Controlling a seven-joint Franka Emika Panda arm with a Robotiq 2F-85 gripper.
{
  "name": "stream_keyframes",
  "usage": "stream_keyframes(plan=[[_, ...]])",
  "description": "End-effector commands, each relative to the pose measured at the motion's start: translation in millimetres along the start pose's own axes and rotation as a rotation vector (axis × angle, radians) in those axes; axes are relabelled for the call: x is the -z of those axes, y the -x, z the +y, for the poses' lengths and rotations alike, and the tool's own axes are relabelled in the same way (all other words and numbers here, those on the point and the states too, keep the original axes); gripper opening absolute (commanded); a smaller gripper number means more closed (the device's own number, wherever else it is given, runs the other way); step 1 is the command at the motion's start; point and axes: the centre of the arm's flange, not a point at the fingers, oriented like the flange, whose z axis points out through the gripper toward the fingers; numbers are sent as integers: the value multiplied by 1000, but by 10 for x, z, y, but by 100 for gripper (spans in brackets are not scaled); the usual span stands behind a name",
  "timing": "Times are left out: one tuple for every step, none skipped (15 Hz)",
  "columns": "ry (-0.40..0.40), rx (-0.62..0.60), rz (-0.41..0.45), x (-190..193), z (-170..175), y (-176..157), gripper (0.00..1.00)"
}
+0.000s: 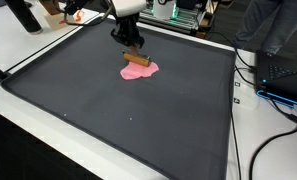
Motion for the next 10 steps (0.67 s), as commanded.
stream_keyframes(plan=[[-97, 43, -17, -273, 29, -42, 23], [-107, 48, -15, -268, 16, -41, 23], [-121, 50, -12, -270, 0, -39, 23], [-129, 44, -11, -274, -17, -30, 23], [-124, 32, -1, -261, -34, -9, 23], [-120, 22, 4, -247, -48, 11, 23], [-98, 7, 15, -172, -76, 45, 23], [-78, -4, 27, -119, -93, 79, 23], [-63, -20, 38, -62, -111, 117, 23], [-43, -36, 50, 8, -141, 160, 23]])
